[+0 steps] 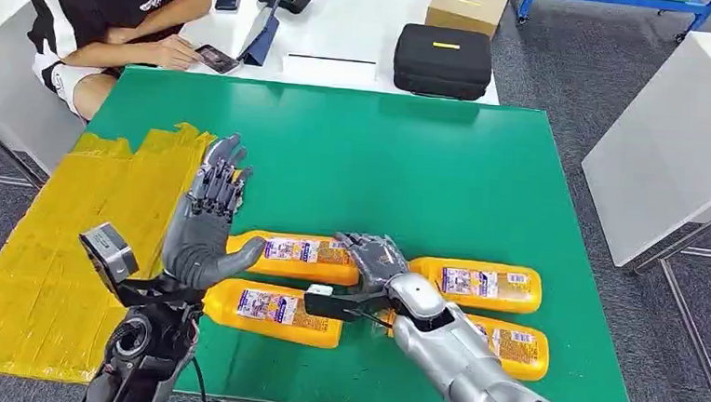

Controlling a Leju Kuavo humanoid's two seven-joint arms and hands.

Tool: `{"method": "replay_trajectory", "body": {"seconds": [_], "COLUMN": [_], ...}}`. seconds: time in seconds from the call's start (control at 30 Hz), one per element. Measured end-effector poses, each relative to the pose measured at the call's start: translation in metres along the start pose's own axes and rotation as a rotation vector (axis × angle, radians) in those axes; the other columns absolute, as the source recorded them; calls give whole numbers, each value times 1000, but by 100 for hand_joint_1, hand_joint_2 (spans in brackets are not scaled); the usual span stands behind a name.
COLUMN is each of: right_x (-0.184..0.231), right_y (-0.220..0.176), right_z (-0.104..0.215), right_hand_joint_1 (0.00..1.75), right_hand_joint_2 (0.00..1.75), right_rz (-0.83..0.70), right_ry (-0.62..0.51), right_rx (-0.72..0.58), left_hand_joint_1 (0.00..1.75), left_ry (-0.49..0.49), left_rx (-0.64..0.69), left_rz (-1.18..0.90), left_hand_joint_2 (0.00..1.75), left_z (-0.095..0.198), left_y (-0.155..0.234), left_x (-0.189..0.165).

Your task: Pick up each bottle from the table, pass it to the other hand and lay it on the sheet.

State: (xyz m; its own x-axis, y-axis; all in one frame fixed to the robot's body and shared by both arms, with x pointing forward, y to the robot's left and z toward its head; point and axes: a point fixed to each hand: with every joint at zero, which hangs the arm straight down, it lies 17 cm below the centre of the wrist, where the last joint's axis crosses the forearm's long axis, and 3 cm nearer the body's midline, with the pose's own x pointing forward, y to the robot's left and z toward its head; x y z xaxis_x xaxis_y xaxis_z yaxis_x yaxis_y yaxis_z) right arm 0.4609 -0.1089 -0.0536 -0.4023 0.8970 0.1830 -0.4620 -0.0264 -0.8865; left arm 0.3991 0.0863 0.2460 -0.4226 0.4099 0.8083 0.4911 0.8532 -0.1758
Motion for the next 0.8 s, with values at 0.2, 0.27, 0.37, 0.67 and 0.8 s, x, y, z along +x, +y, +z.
{"method": "replay_trajectory", "body": {"seconds": [0.2,0.27,0.37,0.67,0.8], "right_x": [-2,-3,-3,-8,-17], "right_y": [-2,-3,-3,-20,-61], "right_z": [1,1,1,2,8], "right_hand_joint_1": [175,175,175,175,175], "right_hand_joint_2": [175,175,175,175,175], "right_rz": [14,16,16,11,-72], "right_ry": [12,18,18,54,99], "right_rx": [-36,-51,-51,-153,-343], "left_hand_joint_1": [0,0,0,0,0], "left_ry": [0,1,1,11,14], "left_rx": [9,15,15,26,29], "left_rz": [6,7,7,11,16], "left_hand_joint_2": [175,175,175,175,175], "left_z": [2,3,3,6,7], "left_y": [1,2,2,3,3], "left_x": [0,0,0,-3,-3]}}
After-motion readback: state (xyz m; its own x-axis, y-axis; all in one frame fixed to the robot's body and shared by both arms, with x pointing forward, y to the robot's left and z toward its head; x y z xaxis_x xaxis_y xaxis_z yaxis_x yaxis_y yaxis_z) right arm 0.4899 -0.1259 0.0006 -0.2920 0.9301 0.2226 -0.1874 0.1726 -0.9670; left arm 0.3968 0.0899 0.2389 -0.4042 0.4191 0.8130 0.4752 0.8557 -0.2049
